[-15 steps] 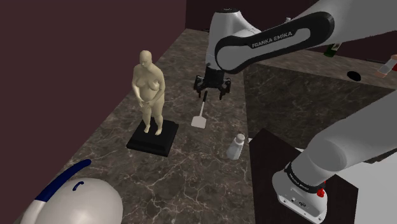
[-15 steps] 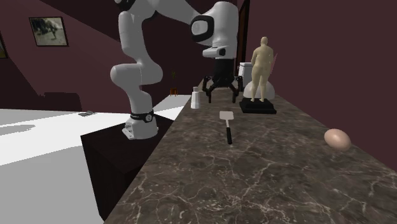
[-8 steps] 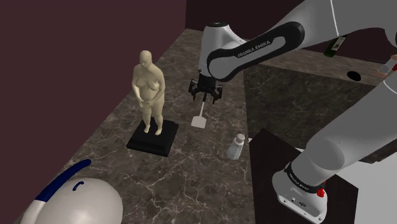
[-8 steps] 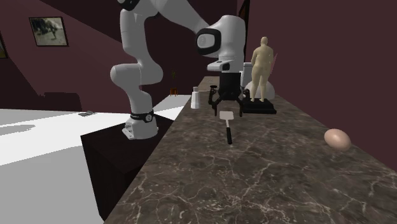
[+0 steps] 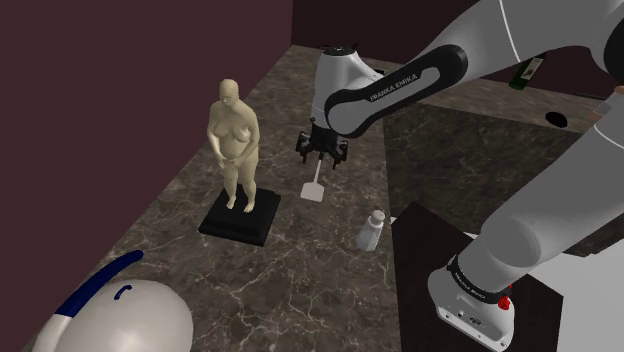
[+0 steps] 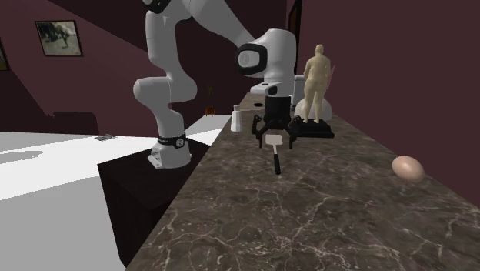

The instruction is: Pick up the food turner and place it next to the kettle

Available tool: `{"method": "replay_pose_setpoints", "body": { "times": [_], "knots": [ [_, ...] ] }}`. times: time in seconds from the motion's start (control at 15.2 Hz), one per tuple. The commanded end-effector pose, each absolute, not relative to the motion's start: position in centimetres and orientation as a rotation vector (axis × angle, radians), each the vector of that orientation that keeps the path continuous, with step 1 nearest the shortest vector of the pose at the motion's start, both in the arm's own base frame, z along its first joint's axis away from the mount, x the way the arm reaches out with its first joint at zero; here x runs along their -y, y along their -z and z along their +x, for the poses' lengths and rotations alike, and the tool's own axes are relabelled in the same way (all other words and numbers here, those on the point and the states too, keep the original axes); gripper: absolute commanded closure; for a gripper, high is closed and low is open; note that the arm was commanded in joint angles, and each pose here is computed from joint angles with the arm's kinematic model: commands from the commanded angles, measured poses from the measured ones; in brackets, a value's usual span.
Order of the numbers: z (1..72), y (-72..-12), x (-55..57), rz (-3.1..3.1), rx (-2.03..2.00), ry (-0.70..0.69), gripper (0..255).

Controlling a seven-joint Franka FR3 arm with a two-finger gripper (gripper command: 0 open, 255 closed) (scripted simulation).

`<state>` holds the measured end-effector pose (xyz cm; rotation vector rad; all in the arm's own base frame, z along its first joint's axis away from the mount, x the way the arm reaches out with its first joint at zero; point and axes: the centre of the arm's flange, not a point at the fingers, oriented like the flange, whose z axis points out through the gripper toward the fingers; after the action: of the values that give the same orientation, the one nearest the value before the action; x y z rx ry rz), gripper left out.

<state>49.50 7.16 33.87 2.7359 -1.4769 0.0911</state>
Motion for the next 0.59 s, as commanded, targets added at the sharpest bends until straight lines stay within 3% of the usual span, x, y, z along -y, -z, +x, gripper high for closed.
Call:
{"method": "replay_pose_setpoints", "body": {
  "times": [0.0, 0.13, 0.2, 0.53],
  "knots": [
    [49.5, -33.85, -7.17, 2.736, 1.477, -0.091, 0],
    [49.5, -33.85, -7.17, 2.736, 1.477, -0.091, 0],
    [49.5, -33.85, -7.17, 2.736, 1.477, -0.091, 255],
    [49.5, -33.85, -7.17, 2.736, 1.477, -0.091, 255]
  ]
}}
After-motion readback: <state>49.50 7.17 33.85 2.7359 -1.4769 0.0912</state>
